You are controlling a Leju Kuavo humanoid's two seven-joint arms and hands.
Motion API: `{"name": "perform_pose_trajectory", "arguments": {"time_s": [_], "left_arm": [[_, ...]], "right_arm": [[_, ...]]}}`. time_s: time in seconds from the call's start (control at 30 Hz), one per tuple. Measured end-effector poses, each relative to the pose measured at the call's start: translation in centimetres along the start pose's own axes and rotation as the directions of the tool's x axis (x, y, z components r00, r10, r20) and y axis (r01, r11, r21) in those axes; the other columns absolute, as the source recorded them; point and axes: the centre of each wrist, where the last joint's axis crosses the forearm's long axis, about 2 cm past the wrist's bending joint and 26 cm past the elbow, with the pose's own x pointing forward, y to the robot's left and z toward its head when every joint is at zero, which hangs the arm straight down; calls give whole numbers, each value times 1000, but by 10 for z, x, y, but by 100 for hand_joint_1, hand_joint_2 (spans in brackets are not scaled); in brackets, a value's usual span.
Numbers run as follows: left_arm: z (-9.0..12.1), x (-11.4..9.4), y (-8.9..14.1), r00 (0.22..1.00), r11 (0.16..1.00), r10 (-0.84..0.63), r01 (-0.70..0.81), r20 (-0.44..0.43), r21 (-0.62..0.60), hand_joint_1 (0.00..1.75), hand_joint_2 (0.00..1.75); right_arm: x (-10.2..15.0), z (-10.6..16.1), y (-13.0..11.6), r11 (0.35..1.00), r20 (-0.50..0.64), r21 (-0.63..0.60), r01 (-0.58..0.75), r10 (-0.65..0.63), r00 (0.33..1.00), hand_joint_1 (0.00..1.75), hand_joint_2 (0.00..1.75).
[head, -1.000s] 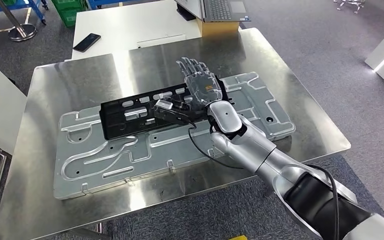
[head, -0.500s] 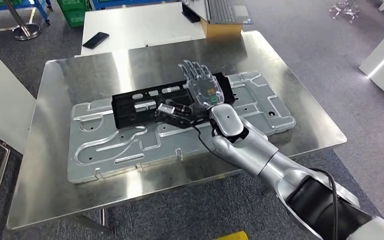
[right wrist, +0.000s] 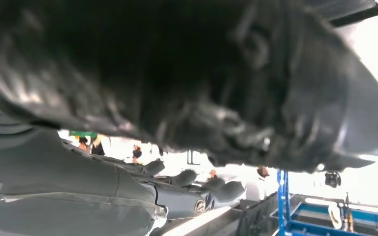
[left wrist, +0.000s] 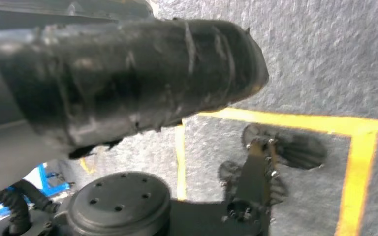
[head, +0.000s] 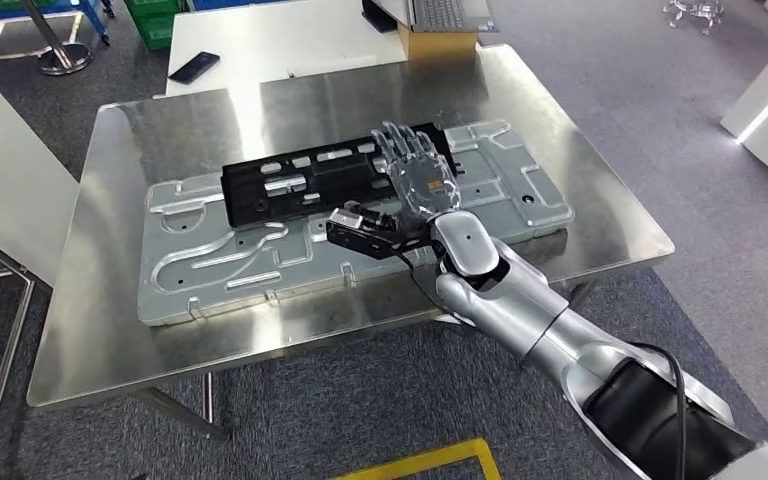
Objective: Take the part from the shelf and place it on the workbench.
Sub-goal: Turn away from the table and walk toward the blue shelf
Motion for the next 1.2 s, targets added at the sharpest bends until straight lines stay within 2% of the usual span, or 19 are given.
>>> {"name": "perform_pose_trajectory", "arguments": {"time_s": [0.9,1.2], "left_arm": [[1,2,-6,1000,1000,-2,2,9,-14,0,0],[2,-1,-8,1000,1000,-9,9,7,-18,0,0]], "right_arm": [[-3,4,5,1000,-1,20,-18,18,1000,0,0],[2,9,16,999,11,42,-15,14,1000,0,0]]}}
